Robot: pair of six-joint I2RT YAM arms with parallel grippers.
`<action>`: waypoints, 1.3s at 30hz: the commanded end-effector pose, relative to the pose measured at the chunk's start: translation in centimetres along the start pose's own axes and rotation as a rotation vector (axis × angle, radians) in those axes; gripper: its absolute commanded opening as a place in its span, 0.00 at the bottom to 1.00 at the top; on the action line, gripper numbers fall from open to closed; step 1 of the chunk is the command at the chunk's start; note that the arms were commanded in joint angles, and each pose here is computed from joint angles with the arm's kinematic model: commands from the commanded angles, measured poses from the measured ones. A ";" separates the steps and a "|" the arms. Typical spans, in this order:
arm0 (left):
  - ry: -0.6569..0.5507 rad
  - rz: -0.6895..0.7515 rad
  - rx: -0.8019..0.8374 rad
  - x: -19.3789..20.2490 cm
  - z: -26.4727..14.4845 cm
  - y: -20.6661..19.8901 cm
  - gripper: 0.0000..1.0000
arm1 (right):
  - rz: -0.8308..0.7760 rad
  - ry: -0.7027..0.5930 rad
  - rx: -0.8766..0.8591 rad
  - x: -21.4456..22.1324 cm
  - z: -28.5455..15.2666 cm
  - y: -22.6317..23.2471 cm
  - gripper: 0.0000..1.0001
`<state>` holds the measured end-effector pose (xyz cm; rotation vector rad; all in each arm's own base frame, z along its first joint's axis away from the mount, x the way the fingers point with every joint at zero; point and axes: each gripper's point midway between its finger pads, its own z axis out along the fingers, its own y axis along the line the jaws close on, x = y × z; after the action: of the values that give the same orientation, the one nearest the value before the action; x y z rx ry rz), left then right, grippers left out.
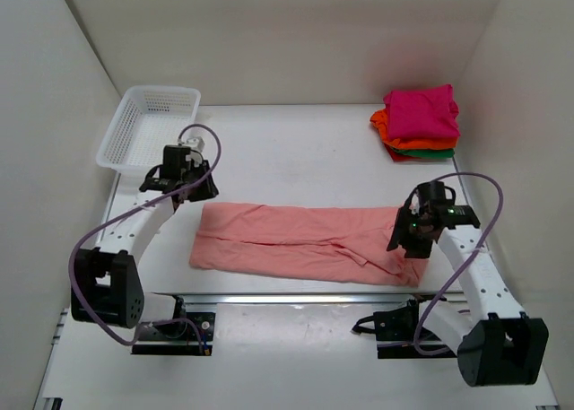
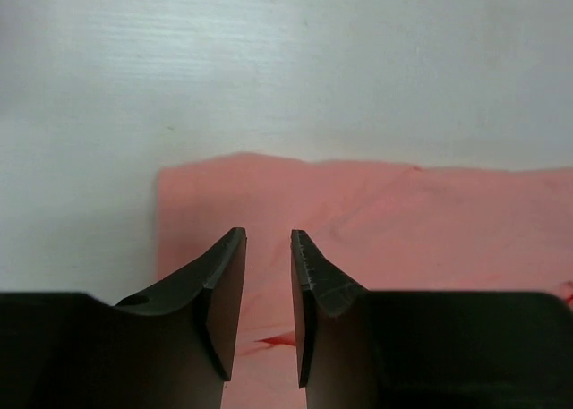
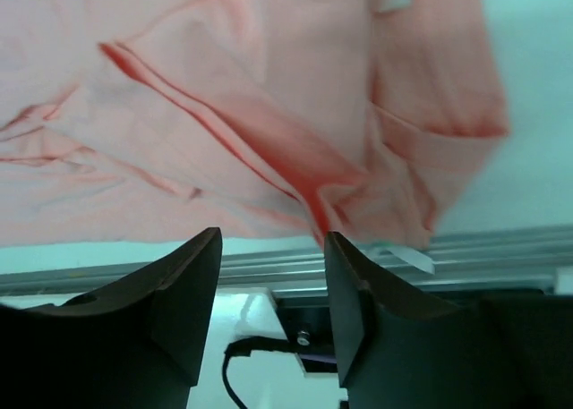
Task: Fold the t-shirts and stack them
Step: Fold the other side of the tshirt into a rectangle, then rotate the tshirt 90 degrees
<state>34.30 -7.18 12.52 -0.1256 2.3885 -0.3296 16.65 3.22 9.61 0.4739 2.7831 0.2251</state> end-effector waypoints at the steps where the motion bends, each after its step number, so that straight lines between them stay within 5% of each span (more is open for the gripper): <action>1: 0.132 0.051 0.039 4.7 1.6 -1.1 0.38 | -0.053 -0.052 -0.061 -2.1 1.4 3.0 0.46; 8: 0.401 0.056 -0.011 12.8 4.2 -1.2 0.23 | -0.034 0.032 0.027 -2.1 6.6 3.1 0.47; 14: 0.516 0.039 0.015 17.4 3.7 -2.6 0.19 | -0.045 0.059 0.044 -6.8 10.7 5.3 0.47; 22: 0.570 0.001 0.046 21.1 -0.4 -2.5 0.15 | -0.313 0.040 -0.100 -17.9 17.6 18.9 0.48; 23: 0.573 -0.008 0.047 21.6 -0.9 -2.3 0.15 | -0.367 -0.049 -0.154 -21.6 16.2 22.3 0.47; 25: 0.567 -0.047 0.091 22.1 -2.2 -3.0 0.14 | -0.458 0.045 -0.185 -21.0 19.8 25.2 0.51; 29: 0.644 -0.119 0.247 24.2 -4.9 -6.0 0.05 | -0.514 -0.052 -0.421 -24.6 16.7 32.3 0.52; 33: 0.498 -0.134 0.366 19.0 -5.6 -9.0 0.05 | -0.644 -0.188 -0.354 -25.6 12.8 33.1 0.55; 39: 0.157 -0.144 0.506 5.3 -6.3 -13.1 0.09 | -0.633 -0.480 -0.370 -28.5 0.0 32.6 0.66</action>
<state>21.06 -17.93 10.33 -0.0959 2.6182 -0.9331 50.87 26.04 10.71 -0.4359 2.5353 0.4413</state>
